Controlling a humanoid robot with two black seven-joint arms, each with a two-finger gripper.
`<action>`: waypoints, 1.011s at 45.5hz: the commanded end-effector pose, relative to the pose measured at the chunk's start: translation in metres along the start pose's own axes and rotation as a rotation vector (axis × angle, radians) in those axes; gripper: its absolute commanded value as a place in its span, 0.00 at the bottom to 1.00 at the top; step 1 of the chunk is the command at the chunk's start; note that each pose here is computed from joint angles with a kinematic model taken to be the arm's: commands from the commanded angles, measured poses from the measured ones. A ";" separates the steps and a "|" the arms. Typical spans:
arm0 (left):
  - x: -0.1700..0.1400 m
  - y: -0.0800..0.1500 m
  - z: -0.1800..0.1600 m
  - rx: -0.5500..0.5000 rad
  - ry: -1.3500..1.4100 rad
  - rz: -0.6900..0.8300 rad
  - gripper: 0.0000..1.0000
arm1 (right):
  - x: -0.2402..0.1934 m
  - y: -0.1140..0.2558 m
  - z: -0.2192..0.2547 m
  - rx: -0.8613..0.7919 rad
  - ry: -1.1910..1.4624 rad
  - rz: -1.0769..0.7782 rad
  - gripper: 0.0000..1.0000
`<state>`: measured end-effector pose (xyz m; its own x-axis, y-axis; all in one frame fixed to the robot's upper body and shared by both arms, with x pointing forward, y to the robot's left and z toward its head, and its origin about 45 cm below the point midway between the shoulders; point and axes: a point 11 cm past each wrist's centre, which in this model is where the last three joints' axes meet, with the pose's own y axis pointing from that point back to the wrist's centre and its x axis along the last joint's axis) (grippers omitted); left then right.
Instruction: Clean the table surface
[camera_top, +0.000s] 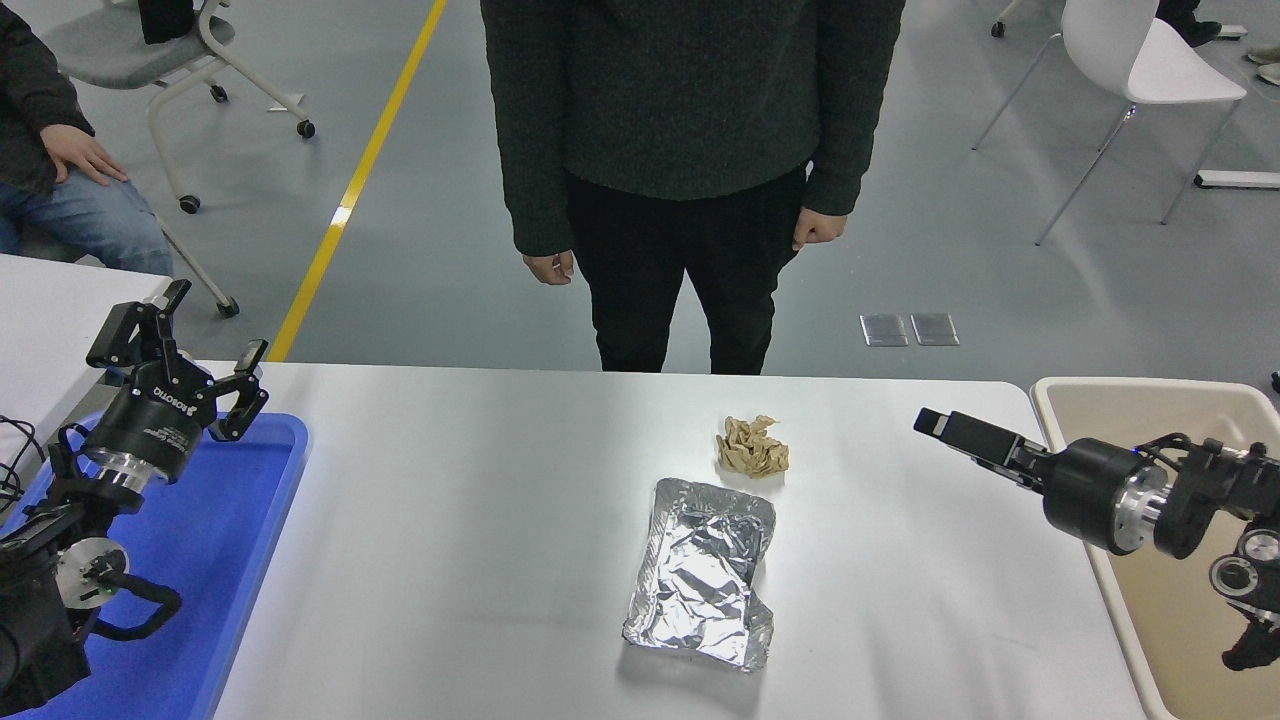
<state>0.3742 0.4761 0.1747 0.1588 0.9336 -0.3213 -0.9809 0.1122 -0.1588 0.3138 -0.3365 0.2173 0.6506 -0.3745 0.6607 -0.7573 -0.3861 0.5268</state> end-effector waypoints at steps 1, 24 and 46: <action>0.000 0.000 0.000 -0.001 0.001 0.000 1.00 | -0.002 0.014 -0.002 -0.113 0.058 -0.093 0.99; 0.000 0.000 0.000 -0.001 0.001 0.000 1.00 | -0.028 -0.014 -0.061 -0.035 0.045 -0.280 0.99; 0.000 0.000 0.000 -0.001 0.001 0.000 1.00 | -0.094 -0.055 -0.058 -0.031 -0.006 -0.373 0.99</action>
<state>0.3742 0.4761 0.1748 0.1585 0.9334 -0.3219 -0.9809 0.1116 -0.1595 0.2964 -0.2507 0.1844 0.8603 -0.2230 0.4585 -0.5079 -0.4529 0.7328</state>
